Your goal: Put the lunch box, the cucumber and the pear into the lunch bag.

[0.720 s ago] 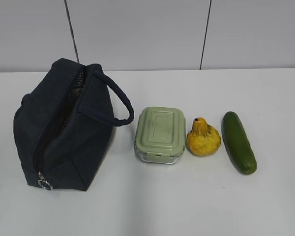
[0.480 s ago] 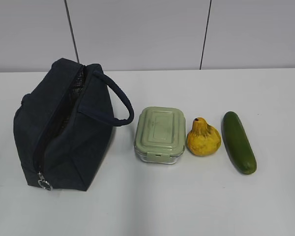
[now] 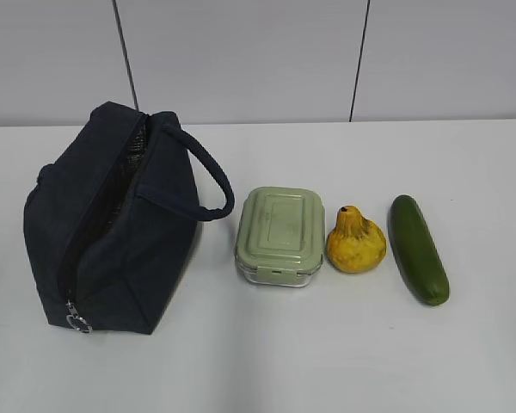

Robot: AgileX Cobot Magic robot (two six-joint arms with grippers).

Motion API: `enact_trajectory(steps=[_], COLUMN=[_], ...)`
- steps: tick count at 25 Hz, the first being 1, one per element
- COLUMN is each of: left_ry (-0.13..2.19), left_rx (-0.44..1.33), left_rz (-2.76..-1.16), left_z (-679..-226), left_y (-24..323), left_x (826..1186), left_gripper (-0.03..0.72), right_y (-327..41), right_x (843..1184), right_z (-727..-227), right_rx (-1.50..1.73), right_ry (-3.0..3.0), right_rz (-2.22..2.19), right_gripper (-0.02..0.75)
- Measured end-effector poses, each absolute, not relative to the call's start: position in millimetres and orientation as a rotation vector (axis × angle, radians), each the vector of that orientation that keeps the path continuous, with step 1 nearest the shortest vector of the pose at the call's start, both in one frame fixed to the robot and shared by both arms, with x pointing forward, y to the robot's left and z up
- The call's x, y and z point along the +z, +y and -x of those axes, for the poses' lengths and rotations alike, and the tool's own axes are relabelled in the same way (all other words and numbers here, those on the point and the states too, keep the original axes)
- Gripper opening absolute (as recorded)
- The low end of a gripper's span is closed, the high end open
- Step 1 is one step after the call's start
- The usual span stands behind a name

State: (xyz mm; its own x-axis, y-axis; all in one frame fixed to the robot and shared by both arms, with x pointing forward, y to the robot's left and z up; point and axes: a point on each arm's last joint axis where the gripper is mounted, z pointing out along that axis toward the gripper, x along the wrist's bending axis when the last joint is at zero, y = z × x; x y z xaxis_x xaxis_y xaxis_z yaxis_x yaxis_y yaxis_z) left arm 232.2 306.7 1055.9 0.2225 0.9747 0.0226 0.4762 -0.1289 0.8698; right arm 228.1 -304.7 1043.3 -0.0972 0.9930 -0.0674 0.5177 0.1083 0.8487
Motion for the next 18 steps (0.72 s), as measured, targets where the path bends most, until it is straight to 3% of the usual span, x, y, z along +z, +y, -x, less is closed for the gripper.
enact_trajectory(steps=[13, 18], left_ry=[1.364, 1.369], left_rx=[0.814, 0.782], left_rz=[-1.734, -1.751], left_z=[-233.8, -270.4], left_y=[306.2, 295.1], left_x=[1056.4, 1079.0], left_gripper=[0.241, 0.241], right_y=[-304.7, -300.9], right_x=[1046.4, 1065.4], right_z=[-228.3, -253.3], right_rx=[0.900, 0.990], right_ry=[1.687, 1.605], right_rz=[-1.473, -1.473], right_gripper=[0.299, 0.299])
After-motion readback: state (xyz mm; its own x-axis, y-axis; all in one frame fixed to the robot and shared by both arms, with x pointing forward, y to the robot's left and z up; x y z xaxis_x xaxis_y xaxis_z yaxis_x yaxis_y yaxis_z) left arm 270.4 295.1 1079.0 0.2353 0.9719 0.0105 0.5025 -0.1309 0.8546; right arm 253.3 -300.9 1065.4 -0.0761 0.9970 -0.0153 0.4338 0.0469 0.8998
